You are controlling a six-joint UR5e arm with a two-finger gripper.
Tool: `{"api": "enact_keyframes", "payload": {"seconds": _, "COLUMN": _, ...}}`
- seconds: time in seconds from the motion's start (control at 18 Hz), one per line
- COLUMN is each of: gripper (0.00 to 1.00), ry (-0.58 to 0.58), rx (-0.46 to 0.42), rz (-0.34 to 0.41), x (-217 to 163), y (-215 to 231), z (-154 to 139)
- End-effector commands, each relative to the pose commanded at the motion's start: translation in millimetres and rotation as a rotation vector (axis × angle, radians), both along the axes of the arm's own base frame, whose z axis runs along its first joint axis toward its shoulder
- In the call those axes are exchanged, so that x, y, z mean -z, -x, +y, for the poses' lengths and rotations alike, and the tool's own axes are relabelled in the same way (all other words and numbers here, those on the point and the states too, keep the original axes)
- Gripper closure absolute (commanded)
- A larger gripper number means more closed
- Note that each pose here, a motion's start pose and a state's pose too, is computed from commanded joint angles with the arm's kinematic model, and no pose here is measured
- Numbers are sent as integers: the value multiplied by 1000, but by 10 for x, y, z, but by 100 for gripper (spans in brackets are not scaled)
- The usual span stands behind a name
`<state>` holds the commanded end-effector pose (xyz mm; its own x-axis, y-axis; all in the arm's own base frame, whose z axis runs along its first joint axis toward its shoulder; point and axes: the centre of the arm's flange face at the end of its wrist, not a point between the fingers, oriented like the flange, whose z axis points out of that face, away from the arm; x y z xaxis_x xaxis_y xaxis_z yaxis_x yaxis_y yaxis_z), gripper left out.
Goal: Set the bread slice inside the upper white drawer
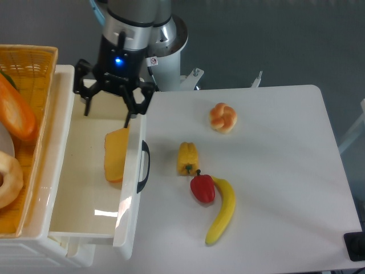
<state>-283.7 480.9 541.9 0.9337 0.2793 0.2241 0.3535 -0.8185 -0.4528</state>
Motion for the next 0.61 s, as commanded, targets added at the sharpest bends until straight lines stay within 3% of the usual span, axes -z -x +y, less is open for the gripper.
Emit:
{"api": "enact_keyframes", "payload": {"seconds": 0.11, "gripper": 0, "ry": 2, "rx": -12, "rz": 12, "x": 32, "y": 215, "z": -107}}
{"api": "enact_keyframes", "payload": {"seconds": 0.33, "gripper": 0, "ry": 21, "rx": -58, "rz": 3, "x": 251, "y": 624, "z": -169}}
{"api": "enact_keyframes", "payload": {"seconds": 0.5, "gripper": 0, "ry": 128, "rx": -74, "rz": 100, "x": 329, "y": 732, "z": -226}}
{"api": "enact_keyframes", "payload": {"seconds": 0.61, "gripper": 0, "ry": 192, "rx": -29, "rz": 154, "x": 432, "y": 808, "z": -240}}
